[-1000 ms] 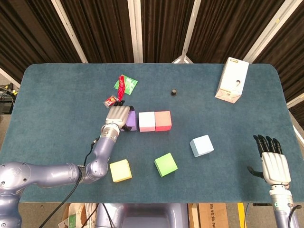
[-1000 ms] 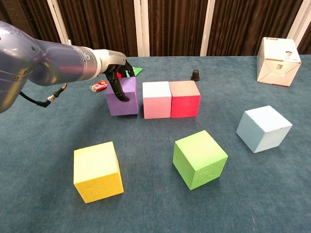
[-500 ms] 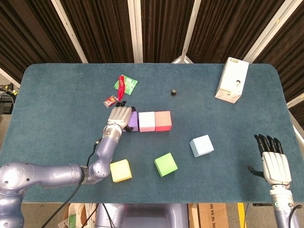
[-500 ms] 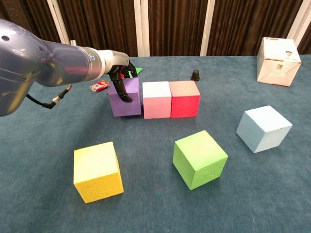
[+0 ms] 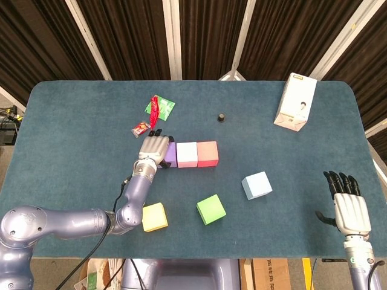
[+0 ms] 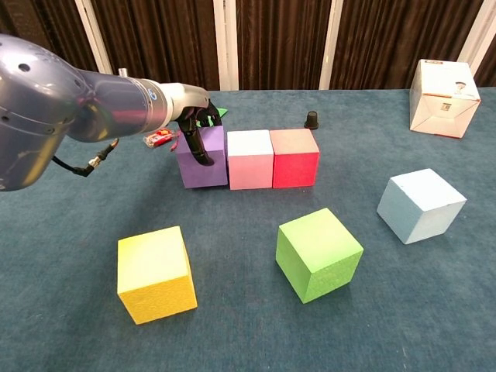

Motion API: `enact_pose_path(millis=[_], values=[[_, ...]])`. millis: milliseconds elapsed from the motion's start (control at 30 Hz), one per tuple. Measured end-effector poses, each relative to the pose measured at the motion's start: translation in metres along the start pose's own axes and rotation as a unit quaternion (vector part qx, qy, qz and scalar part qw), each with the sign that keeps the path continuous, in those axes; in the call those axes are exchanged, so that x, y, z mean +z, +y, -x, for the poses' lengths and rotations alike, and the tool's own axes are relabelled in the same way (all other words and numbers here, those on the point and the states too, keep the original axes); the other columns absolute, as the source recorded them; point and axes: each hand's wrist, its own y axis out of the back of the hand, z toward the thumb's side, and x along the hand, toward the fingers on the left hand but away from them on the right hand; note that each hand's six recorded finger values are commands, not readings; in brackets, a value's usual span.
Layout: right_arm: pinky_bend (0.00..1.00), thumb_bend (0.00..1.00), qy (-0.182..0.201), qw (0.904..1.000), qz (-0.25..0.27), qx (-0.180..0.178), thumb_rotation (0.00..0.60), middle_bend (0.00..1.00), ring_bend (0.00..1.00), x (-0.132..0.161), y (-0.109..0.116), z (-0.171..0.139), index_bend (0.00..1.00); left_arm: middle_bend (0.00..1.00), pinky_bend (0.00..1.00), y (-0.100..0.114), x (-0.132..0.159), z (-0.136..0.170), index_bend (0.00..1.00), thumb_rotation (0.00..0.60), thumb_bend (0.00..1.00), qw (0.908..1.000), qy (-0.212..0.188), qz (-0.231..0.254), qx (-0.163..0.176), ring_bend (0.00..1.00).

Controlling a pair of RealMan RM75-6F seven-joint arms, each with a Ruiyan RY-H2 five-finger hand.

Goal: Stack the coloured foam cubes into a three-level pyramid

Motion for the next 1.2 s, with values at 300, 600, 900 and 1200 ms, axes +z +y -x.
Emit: enact_pose_path(millis=[300, 600, 900, 1200], values=[[0.00, 0.19, 0.000, 1.0000, 0.001, 0.002, 0.600, 0.11, 0.00, 0.0001, -0.0004, 0.0000, 0.09, 0.25, 0.00, -0.0031, 0.0041, -0.0010, 0.29, 0.600, 0.38, 1.0000, -0.003, -0.002, -0.002, 0.00], [0.00, 0.19, -0.002, 1.0000, 0.001, 0.003, 0.600, 0.11, 0.00, -0.0011, 0.0000, 0.0003, 0.09, 0.23, 0.00, -0.0046, 0.0076, -0.0022, 0.28, 0.600, 0.38, 1.0000, -0.003, -0.001, -0.002, 0.00], [0.00, 0.19, -0.002, 1.0000, 0.002, 0.003, 0.600, 0.11, 0.00, -0.0008, 0.0003, 0.0002, 0.09, 0.21, 0.00, -0.0069, 0.0083, -0.0015, 0.26, 0.600, 0.38, 1.0000, -0.004, -0.005, -0.006, 0.00], [0.00, 0.19, -0.003, 1.0000, 0.002, 0.003, 0.600, 0.11, 0.00, -0.0009, 0.0003, 0.0001, 0.09, 0.19, 0.00, -0.0086, 0.0073, -0.0005, 0.24, 0.600, 0.38, 0.9998, 0.000, -0.016, -0.010, 0.00]])
